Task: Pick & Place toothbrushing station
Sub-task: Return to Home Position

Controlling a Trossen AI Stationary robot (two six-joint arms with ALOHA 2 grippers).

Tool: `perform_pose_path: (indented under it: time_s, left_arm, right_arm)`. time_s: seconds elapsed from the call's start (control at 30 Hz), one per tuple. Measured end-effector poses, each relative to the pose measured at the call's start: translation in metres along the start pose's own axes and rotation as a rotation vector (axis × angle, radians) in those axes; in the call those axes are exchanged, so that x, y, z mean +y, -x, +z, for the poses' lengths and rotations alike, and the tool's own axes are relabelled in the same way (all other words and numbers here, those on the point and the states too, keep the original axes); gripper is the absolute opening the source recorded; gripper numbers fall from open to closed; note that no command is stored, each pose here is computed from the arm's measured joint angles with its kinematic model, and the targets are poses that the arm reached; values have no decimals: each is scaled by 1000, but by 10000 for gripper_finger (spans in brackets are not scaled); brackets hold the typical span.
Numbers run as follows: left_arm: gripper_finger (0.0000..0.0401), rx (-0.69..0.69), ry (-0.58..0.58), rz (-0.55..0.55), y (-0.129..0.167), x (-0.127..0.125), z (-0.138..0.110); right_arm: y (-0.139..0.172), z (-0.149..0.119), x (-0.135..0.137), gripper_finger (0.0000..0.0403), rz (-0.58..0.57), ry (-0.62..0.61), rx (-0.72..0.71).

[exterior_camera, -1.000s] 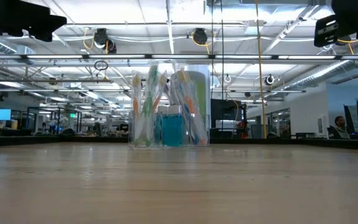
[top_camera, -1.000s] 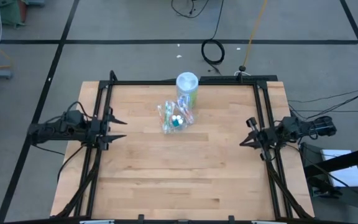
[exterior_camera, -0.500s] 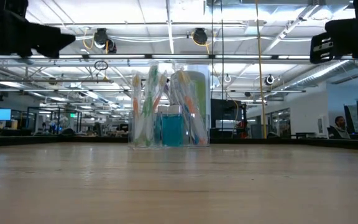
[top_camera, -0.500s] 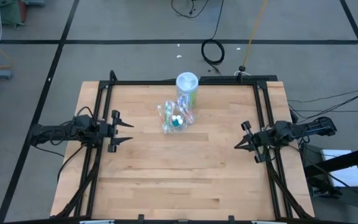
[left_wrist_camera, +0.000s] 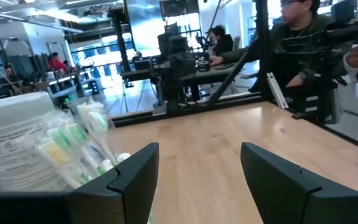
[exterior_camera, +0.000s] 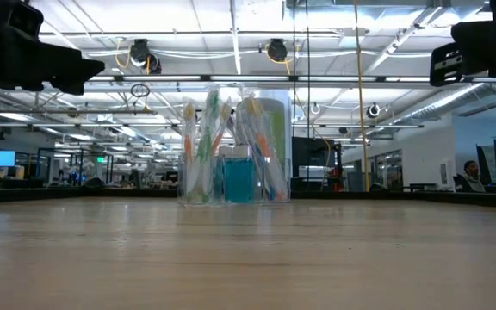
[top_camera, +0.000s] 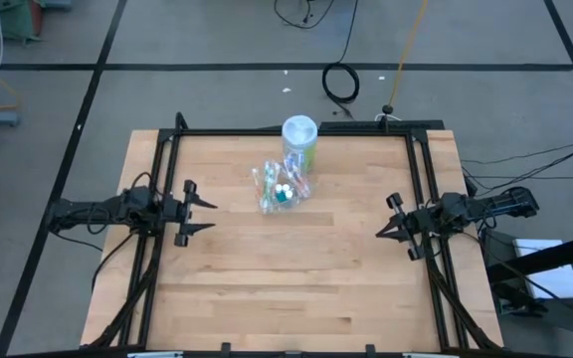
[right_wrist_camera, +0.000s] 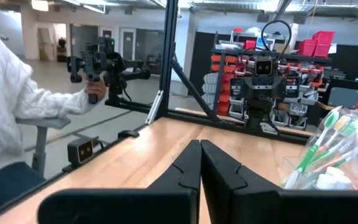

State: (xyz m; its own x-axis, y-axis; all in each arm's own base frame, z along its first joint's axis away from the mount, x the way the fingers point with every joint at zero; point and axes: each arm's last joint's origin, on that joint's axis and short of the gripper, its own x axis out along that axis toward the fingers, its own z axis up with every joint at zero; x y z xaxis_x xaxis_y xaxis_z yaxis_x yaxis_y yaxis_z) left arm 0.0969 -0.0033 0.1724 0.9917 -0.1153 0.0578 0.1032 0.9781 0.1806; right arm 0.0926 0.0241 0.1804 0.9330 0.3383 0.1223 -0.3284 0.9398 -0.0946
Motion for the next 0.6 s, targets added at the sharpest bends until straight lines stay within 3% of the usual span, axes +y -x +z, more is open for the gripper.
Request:
perform_pose_path:
  time_s: [0.6]
  left_arm:
    - [234, 9, 1, 51, 0, 2, 0]
  right_arm:
    - [0, -1, 0, 2, 0, 11, 8]
